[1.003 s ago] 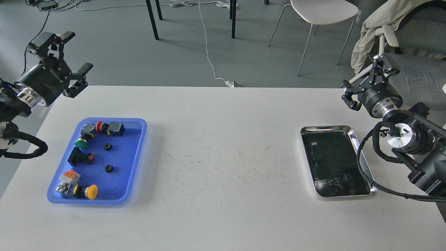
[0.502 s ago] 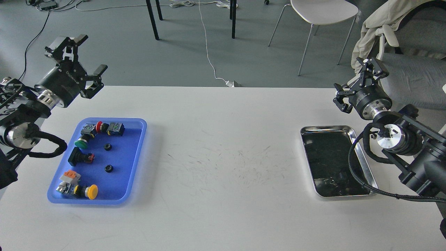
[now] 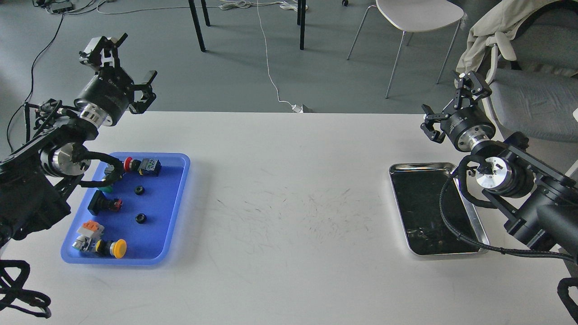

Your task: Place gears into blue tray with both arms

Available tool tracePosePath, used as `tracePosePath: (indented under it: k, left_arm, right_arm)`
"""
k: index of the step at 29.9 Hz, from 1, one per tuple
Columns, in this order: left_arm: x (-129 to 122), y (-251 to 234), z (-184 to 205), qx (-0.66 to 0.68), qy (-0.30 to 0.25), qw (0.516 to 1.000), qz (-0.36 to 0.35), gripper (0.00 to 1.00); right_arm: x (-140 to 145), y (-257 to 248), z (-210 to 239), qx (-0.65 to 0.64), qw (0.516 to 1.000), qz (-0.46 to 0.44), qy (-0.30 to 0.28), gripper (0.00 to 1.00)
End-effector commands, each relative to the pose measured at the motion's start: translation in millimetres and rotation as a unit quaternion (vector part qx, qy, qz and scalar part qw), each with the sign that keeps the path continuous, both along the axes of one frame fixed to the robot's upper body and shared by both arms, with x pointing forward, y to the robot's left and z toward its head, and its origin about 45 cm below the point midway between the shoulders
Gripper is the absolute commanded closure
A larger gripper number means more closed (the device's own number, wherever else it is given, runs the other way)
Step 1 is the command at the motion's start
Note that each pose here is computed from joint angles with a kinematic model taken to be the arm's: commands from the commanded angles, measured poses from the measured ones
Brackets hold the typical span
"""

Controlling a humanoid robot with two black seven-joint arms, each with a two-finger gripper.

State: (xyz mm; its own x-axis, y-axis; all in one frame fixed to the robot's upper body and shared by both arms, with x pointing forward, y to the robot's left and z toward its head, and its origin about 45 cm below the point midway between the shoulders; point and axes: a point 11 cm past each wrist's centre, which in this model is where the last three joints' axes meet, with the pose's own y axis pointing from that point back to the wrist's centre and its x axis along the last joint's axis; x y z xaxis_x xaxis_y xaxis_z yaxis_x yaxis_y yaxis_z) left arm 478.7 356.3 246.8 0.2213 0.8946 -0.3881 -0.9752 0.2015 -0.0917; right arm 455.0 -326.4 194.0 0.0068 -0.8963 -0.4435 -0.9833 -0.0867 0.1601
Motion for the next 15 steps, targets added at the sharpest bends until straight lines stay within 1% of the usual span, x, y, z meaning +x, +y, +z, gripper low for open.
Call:
tracePosePath:
  k: [1, 3, 9, 12, 15]
  left_arm:
    - [5, -10, -5, -0.013, 0.005, 1.000, 0.008, 0.01]
    - [6, -10, -7, -0.018, 0.007, 1.000, 0.011, 0.01]
    - [9, -34, -13, -0.041, 0.011, 0.999, 0.001, 0.01]
    - [11, -30, -14, -0.039, 0.014, 0.999, 0.012, 0.01]
    - [12, -43, -20, -0.049, 0.019, 0.999, 0.004, 0.01]
  right_arm:
    - [2, -2, 3, 0.003, 1.000, -0.007, -0.003, 0.01]
    - [4, 0, 6, 0.008, 1.000, -0.009, -0.007, 0.01]
    - [4, 1, 5, 0.009, 1.000, -0.008, -0.006, 0.01]
    - [6, 1, 7, 0.010, 1.000, -0.008, -0.009, 0.01]
    - [7, 2, 9, 0.010, 1.000, -0.008, -0.011, 0.01]
